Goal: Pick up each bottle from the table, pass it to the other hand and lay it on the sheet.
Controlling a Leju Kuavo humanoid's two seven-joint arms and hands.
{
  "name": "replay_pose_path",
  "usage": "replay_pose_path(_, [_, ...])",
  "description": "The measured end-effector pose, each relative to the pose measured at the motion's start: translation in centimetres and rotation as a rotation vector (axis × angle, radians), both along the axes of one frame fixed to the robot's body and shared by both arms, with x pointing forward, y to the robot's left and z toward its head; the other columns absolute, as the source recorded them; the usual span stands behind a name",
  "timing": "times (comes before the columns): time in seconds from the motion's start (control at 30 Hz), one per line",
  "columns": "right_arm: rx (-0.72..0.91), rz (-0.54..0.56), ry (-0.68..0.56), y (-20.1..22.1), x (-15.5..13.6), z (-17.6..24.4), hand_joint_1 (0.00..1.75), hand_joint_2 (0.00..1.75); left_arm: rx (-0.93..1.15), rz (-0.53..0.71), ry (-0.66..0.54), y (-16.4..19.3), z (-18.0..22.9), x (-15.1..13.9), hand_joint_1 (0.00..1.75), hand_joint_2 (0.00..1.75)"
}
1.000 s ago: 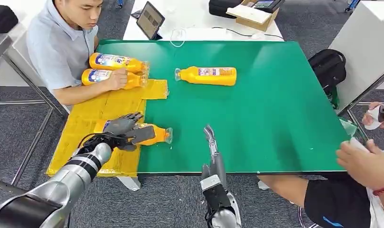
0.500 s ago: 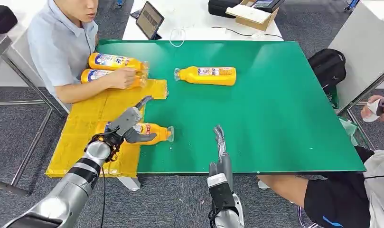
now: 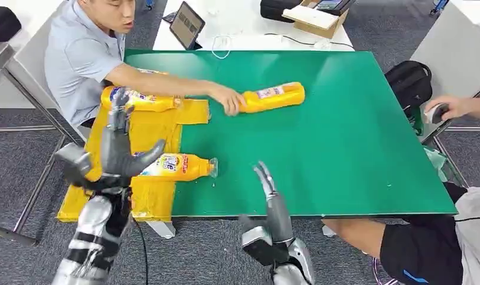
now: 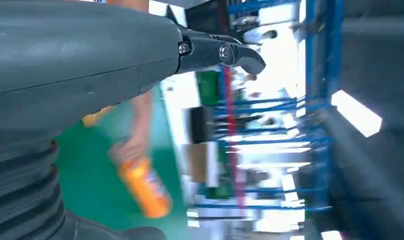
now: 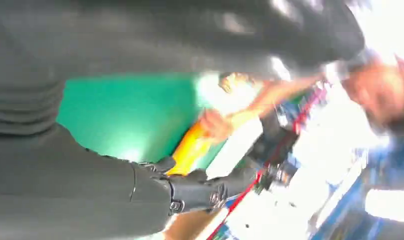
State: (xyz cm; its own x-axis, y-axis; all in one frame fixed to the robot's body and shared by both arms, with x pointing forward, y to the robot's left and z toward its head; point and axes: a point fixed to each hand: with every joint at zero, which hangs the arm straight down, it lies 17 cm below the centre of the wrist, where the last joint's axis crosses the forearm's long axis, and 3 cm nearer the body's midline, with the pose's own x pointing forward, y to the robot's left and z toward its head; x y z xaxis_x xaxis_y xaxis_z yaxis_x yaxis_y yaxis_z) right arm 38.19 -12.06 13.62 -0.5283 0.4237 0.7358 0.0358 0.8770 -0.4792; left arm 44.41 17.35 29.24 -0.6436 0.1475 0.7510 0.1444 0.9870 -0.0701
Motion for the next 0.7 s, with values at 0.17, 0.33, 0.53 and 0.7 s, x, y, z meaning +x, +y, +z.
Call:
replay_pose_path(0.17, [-0.195,-0.033,0.066,-4.7,2.6,-3.6,0.0,1.75,0.029,0.175,-0.075,2.1,0.1,-4.8,0.0,1.75])
replay_pose_path(0.33, [-0.351,-0.084,0.072,-7.9,6.0,-4.5,0.0,1.75,0.063,0.277,-0.061,3.0,-0.5,-6.0,0.0,1.75])
replay_pose_path(0.53, [-0.432,-0.103,0.095,-8.7,9.1,-5.0,0.0,1.75,0.084,0.269,-0.045,2.0,-1.0,-6.1,0.0,1.75])
replay_pose_path(0.7, [-0.462,-0.1,0.107,-8.6,11.2,-4.8,0.0,1.75,0.094,0.249,-0.044,1.1,-1.1,-6.1,0.0,1.75])
